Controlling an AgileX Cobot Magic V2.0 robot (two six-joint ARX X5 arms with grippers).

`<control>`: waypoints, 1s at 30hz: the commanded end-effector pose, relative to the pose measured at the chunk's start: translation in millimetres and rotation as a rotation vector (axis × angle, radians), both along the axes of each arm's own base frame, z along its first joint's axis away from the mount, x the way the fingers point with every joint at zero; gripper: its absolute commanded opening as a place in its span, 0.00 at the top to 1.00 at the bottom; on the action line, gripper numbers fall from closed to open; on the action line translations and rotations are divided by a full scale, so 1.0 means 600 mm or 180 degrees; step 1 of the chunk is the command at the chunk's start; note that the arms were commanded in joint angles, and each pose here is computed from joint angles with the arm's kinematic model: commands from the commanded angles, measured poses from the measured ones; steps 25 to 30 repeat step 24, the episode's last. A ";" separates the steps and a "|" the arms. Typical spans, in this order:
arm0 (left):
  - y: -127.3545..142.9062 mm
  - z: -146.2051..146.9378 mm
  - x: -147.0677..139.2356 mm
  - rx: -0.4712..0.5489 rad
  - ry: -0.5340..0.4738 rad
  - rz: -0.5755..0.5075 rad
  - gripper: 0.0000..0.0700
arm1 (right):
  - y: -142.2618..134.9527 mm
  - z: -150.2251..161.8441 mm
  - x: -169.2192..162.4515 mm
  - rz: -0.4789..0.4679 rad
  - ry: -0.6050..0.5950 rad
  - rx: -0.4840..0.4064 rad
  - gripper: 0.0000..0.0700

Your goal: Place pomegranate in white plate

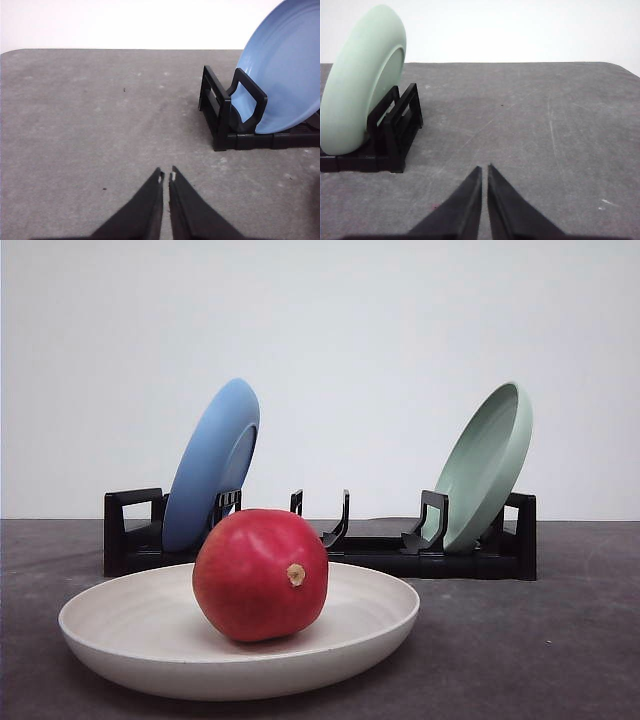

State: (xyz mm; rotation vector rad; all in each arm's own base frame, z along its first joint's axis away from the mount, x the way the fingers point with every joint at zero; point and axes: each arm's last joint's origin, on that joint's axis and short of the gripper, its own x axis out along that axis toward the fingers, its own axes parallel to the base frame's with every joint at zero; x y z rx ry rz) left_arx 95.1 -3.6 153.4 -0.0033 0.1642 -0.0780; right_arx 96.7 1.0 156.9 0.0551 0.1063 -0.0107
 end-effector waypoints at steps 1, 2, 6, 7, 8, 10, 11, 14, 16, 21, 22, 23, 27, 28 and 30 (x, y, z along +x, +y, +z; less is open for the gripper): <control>0.000 -0.006 0.001 0.0024 0.0036 0.0001 1.00 | 0.000 0.000 0.000 -0.0010 -0.0039 0.0041 0.98; 0.000 -0.006 0.001 0.0024 0.0036 0.0001 1.00 | 0.000 0.000 0.000 -0.0010 -0.0040 0.0041 0.98; 0.000 -0.006 0.001 0.0024 0.0036 0.0001 1.00 | 0.000 0.000 0.000 -0.0010 -0.0040 0.0041 0.98; 0.000 -0.006 0.001 0.0024 0.0036 0.0001 1.00 | 0.000 0.000 0.000 -0.0010 -0.0039 0.0041 0.98; 0.000 -0.006 0.001 0.0024 0.0036 0.0001 1.00 | 0.000 0.000 0.000 -0.0010 -0.0040 0.0041 0.98; 0.000 -0.006 0.001 0.0024 0.0036 0.0001 1.00 | 0.000 0.000 0.000 -0.0010 -0.0040 0.0041 0.98; 0.000 -0.006 0.001 0.0024 0.0036 0.0001 1.00 | 0.000 0.000 0.000 -0.0010 -0.0040 0.0041 0.98; 0.000 -0.006 0.001 0.0024 0.0036 0.0001 1.00 | 0.000 0.000 0.000 -0.0010 -0.0040 0.0041 0.98; 0.000 -0.006 0.001 0.0024 0.0036 0.0001 1.00 | 0.000 0.000 0.000 -0.0010 -0.0040 0.0041 0.98; 0.000 -0.006 0.001 0.0024 0.0036 0.0001 1.00 | 0.000 0.000 0.000 -0.0010 -0.0040 0.0041 0.98; 0.000 -0.006 0.001 0.0024 0.0036 0.0001 1.00 | 0.000 0.000 0.000 -0.0010 -0.0040 0.0041 0.98; 0.000 -0.006 0.001 0.0024 0.0036 0.0001 1.00 | 0.000 0.000 0.000 -0.0010 -0.0039 0.0041 0.98; 0.000 -0.006 0.001 0.0024 0.0036 0.0001 1.00 | 0.000 0.000 0.000 -0.0010 -0.0040 0.0041 0.98; 0.000 -0.006 0.001 0.0024 0.0036 0.0001 1.00 | 0.000 0.000 0.000 -0.0010 -0.0040 0.0041 0.98; 0.000 -0.006 0.001 0.0024 0.0036 0.0001 1.00 | 0.000 0.000 0.000 -0.0010 -0.0040 0.0041 0.98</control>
